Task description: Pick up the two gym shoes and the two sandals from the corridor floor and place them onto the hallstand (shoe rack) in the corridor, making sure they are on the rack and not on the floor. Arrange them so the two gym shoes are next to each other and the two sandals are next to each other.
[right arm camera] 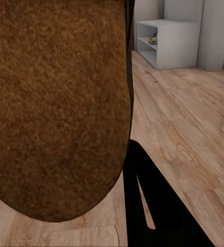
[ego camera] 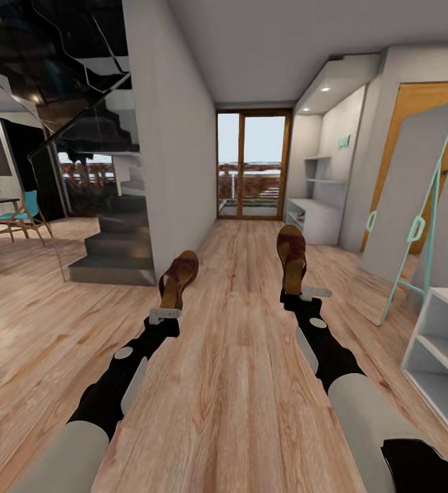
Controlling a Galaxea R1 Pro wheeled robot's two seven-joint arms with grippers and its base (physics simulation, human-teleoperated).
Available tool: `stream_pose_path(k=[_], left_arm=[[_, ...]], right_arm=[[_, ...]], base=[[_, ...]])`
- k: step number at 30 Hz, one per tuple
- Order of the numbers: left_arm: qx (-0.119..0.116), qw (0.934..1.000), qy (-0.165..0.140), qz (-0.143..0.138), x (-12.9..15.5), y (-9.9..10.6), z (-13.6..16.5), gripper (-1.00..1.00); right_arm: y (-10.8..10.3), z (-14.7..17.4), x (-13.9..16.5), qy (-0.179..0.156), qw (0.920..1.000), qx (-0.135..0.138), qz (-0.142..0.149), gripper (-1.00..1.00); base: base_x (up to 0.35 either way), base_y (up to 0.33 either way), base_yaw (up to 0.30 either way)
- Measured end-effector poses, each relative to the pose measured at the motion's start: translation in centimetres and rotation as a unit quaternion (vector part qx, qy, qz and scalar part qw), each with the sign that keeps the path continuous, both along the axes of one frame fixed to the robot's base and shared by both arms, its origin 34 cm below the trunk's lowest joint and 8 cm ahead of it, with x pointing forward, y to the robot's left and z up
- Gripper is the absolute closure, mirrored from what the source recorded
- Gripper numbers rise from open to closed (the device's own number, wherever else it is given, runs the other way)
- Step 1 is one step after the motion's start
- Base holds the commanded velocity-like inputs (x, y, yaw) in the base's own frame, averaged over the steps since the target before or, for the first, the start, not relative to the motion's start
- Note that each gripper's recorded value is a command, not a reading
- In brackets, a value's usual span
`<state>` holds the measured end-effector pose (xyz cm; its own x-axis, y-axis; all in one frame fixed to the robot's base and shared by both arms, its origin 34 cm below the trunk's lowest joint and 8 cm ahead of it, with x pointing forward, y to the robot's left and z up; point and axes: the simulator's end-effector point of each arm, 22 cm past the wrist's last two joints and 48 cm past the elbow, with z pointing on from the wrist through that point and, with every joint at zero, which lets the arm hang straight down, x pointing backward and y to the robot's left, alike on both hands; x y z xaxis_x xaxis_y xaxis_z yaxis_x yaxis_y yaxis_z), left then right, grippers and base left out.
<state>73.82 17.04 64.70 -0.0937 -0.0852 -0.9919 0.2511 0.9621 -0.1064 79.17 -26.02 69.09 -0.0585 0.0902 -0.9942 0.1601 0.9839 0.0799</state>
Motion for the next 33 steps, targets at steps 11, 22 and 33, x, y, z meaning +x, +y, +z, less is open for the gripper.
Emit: stream_pose_path(k=[11, 22, 33], left_arm=[[0.0, 1.0, -0.001, 0.0, 0.01, 0.01, 0.06, 1.0], [0.0, 1.0, -0.001, 0.0, 0.0, 0.0, 0.06, 1.0], [0.0, 1.0, -0.001, 0.0, 0.01, 0.01, 0.06, 1.0]], right_arm=[[0.0, 0.03, 0.0, 0.0, 1.0, 0.0, 0.0, 1.0], [0.0, 0.03, 0.0, 0.0, 1.0, 0.0, 0.0, 1.0], [0.01, 0.02, 0.0, 0.0, 1.0, 0.0, 0.0, 1.0]], base=[[0.345, 0.0, -0.003], [0.345, 0.0, -0.153], [0.345, 0.0, -0.004]])
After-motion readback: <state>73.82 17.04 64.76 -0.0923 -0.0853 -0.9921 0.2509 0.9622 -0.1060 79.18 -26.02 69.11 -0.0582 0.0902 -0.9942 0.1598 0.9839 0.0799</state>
